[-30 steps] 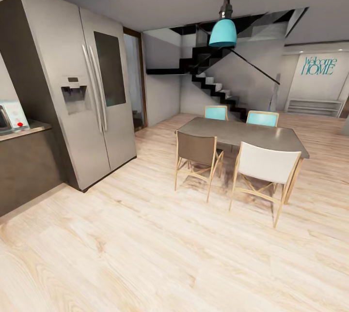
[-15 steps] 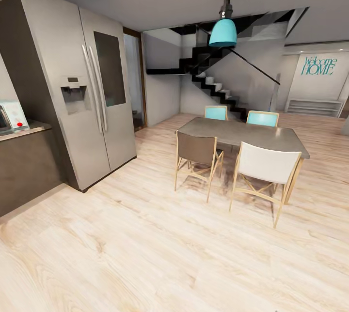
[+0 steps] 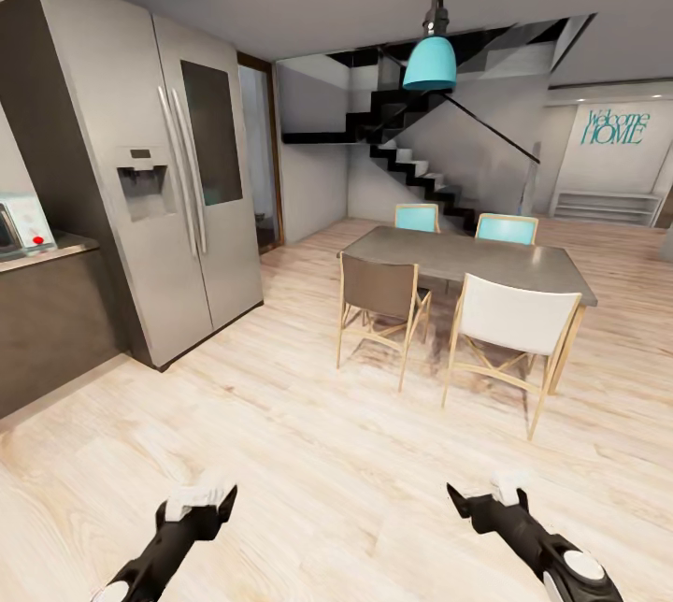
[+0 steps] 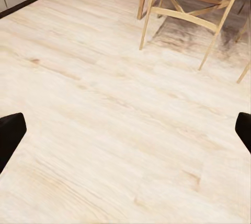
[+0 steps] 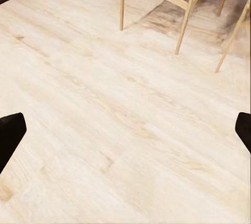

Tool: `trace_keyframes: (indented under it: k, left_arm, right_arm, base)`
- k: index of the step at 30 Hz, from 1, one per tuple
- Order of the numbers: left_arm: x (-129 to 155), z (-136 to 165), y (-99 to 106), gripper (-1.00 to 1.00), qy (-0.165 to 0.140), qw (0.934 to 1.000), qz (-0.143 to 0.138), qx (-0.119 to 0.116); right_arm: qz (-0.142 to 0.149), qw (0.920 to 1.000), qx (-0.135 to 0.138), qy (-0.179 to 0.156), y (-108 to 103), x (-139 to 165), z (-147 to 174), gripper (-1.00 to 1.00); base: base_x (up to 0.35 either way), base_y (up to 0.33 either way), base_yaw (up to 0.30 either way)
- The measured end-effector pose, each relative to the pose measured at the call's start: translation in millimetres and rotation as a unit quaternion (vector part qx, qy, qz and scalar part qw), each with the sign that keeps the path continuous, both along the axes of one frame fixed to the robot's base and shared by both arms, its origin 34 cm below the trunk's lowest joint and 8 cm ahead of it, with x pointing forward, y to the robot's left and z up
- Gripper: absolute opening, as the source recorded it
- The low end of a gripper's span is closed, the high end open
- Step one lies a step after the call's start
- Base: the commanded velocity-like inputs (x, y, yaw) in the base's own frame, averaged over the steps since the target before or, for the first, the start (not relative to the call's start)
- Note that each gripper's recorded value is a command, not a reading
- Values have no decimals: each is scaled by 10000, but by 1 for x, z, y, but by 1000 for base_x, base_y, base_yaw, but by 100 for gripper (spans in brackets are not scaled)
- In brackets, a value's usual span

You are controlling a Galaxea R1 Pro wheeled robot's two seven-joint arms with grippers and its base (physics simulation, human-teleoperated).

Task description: Put the three can of soda from the living room inside the tash can in the kitchen.

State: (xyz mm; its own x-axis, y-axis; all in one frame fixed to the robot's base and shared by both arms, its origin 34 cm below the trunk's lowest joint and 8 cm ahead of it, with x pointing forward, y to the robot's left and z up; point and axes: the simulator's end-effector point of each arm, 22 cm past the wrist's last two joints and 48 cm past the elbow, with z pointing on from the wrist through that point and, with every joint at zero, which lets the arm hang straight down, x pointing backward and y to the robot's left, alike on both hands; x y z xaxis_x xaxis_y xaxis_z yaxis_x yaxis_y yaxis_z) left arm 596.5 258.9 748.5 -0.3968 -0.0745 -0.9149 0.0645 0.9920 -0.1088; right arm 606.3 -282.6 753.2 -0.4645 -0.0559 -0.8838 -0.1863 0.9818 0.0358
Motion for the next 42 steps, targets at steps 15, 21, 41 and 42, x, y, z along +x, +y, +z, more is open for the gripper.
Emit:
trace_keyframes:
  k: [15,21,41,42]
  left_arm:
    - [-22,-35,9,100,-50,10000,50,36]
    - [-25,-42,10,100,-16,10000,62,37]
    - [-31,-55,12,100,129,9999,97,28]
    - [-32,-55,11,100,135,9999,94,31]
  right_arm:
    - [-261,9994,101,-226,-35,-20,-25,100]
    - [-279,9990,83,-348,-36,-19,-24,100]
    - [-340,9983,248,-403,-34,-18,-22,100]
    - [-351,9982,269,-409,-34,-18,-22,100]
  base:
    - [0,0,0]
    - [0,0,0]
    - [0,0,-116]
    - [0,0,-247]
